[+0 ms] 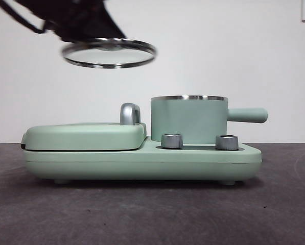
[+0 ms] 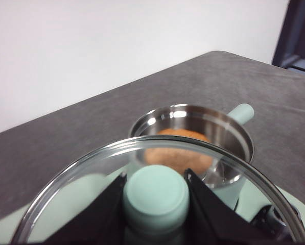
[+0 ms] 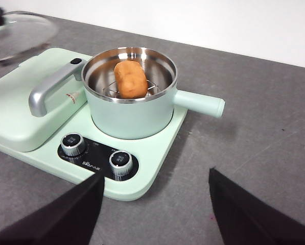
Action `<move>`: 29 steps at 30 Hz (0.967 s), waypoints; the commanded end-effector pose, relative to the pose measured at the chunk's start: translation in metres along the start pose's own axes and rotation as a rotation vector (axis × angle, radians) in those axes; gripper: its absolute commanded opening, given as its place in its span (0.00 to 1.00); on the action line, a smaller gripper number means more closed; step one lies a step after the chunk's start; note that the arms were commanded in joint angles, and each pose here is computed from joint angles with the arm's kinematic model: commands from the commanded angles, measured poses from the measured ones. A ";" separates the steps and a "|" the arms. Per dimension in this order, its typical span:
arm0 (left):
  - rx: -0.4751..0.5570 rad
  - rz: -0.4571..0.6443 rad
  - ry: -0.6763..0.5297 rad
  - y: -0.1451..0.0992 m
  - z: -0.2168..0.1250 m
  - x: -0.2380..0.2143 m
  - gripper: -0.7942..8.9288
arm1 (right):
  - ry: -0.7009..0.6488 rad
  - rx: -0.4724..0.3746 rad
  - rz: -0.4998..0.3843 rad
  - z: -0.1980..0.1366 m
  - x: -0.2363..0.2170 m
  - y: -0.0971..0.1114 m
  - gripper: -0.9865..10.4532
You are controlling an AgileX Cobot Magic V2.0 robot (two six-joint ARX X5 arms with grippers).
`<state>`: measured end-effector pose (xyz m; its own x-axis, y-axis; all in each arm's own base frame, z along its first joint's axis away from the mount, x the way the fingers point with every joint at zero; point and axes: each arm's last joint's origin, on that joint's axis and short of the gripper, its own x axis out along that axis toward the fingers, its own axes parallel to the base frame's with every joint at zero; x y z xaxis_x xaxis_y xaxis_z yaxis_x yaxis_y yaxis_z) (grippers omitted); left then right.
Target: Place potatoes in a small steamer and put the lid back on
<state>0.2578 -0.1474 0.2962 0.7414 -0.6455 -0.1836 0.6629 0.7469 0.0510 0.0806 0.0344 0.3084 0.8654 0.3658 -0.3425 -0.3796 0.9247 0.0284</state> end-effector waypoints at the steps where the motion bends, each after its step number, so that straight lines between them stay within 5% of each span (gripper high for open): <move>1: 0.060 -0.032 -0.042 -0.004 0.015 0.024 0.09 | 0.000 0.011 0.000 0.001 0.000 0.000 0.36; 16: 0.104 -0.096 -0.051 -0.012 0.031 0.127 0.09 | 0.037 0.014 -0.001 -0.003 0.000 0.000 0.36; 29: 0.104 -0.150 -0.032 -0.021 0.015 0.167 0.09 | 0.037 0.036 -0.001 -0.003 0.000 0.000 0.36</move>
<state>0.3669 -0.2647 0.2707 0.6389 -0.7360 -0.2238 0.7667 0.6332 0.1062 0.0790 0.0337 0.3042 0.8495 0.3594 -0.3862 -0.3692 0.9279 0.0512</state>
